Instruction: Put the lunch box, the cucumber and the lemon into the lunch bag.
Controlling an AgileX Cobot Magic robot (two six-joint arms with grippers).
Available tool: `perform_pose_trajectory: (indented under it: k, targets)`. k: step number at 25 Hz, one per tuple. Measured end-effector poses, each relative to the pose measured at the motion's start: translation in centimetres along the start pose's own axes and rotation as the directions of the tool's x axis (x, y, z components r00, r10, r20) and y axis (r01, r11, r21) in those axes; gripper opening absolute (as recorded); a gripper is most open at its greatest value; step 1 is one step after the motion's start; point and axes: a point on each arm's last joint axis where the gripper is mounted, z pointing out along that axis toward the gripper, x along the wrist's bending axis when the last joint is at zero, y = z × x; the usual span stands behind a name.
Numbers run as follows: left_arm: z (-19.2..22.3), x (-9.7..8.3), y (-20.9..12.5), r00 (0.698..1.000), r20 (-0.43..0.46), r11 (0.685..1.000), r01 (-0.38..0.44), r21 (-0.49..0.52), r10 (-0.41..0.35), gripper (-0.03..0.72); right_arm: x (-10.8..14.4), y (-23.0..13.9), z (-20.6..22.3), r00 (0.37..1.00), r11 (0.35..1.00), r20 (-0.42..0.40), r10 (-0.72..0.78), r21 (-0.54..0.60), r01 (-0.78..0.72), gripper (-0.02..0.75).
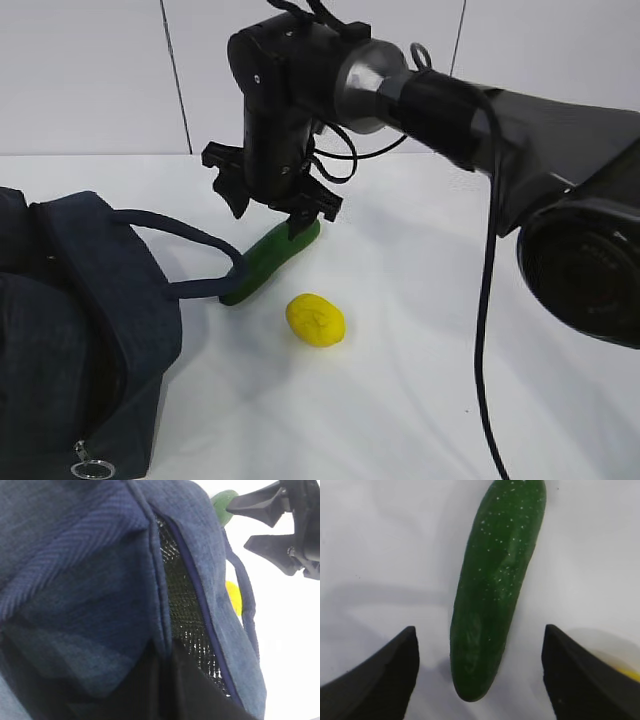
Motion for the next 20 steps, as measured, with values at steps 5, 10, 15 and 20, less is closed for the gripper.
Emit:
perform_pose_trajectory:
  k: [5,10,15,20]
  targets:
    - [0.0,0.0,0.0,1.0,-0.001,1.0,0.0,-0.004,0.0,-0.006,-0.1,0.0,0.4,0.996,0.996,0.011,0.085,-0.005,-0.085,0.579]
    - [0.0,0.0,0.1,1.0,-0.002,1.0,0.0,-0.006,0.0,-0.006,-0.2,0.0,1.0,0.996,0.996,0.025,0.091,-0.012,-0.09,0.587]
    - [0.0,0.0,0.1,1.0,0.003,1.0,0.004,-0.008,-0.004,-0.006,-0.3,-0.4,2.2,0.993,0.993,0.036,0.115,0.015,-0.116,0.599]
    - [0.0,0.0,0.1,1.0,0.003,1.0,0.003,-0.008,-0.003,-0.006,-0.2,-0.5,2.8,0.99,0.99,0.029,0.137,0.018,-0.138,0.584]
